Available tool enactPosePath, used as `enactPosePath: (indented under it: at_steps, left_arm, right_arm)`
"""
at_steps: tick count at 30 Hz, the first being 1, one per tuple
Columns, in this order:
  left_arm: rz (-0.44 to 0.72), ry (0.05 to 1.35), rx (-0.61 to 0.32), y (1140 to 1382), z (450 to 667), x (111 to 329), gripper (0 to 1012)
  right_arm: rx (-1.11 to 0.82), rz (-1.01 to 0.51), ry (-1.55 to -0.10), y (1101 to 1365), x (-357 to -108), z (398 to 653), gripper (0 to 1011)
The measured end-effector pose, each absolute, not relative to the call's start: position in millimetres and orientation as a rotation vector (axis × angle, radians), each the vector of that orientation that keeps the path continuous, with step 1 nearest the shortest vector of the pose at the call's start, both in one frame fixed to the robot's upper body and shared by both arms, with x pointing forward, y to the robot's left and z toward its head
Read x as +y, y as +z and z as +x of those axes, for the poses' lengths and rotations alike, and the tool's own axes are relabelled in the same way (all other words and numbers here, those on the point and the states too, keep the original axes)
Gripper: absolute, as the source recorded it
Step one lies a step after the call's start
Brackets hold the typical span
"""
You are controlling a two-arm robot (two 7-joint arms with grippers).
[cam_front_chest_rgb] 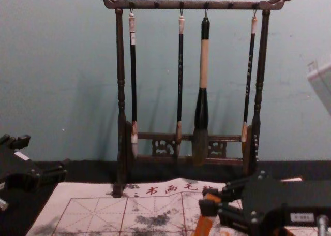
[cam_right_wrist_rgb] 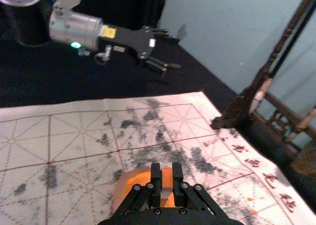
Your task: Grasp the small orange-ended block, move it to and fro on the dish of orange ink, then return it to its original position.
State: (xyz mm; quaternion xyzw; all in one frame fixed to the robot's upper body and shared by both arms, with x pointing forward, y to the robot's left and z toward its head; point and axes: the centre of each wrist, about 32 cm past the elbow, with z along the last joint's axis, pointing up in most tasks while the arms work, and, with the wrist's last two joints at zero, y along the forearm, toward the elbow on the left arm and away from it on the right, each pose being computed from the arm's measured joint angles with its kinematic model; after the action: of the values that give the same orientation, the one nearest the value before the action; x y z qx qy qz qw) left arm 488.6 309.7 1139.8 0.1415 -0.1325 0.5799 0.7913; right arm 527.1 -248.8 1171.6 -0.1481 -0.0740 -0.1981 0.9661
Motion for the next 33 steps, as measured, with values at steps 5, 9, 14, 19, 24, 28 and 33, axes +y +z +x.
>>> enactPosePath:
  at_steps: [5, 9, 14, 19, 24, 28, 33]
  left_arm:
    - [0.304, 1.248, -0.285, 1139.8, 488.6, 309.7, 1001]
    - [0.304, 1.248, -0.285, 1139.8, 488.6, 309.7, 1001]
    - [0.305, 1.248, -0.285, 1139.8, 488.6, 309.7, 1001]
    - [0.305, 1.248, -0.285, 1139.8, 488.6, 309.7, 1001]
    - [0.305, 1.248, -0.285, 1139.8, 488.6, 309.6, 1001]
    - [0.304, 1.248, -0.285, 1139.8, 488.6, 309.7, 1001]
    - [0.304, 1.248, -0.285, 1139.8, 488.6, 309.6, 1001]
  right_arm:
    - [-0.151, -0.324, -0.362, 1171.7, -244.7, 526.9, 110]
    - [-0.151, -0.333, -0.348, 1171.4, -242.0, 527.3, 110]
    - [-0.147, -0.341, -0.336, 1170.9, -237.3, 528.2, 109]
    - [-0.139, -0.353, -0.338, 1169.5, -232.0, 530.0, 110]
    - [-0.134, -0.368, -0.360, 1167.8, -228.2, 533.9, 110]
    - [-0.135, -0.373, -0.377, 1168.1, -227.7, 536.7, 110]
    - [-0.137, -0.371, -0.404, 1170.0, -231.1, 539.3, 110]
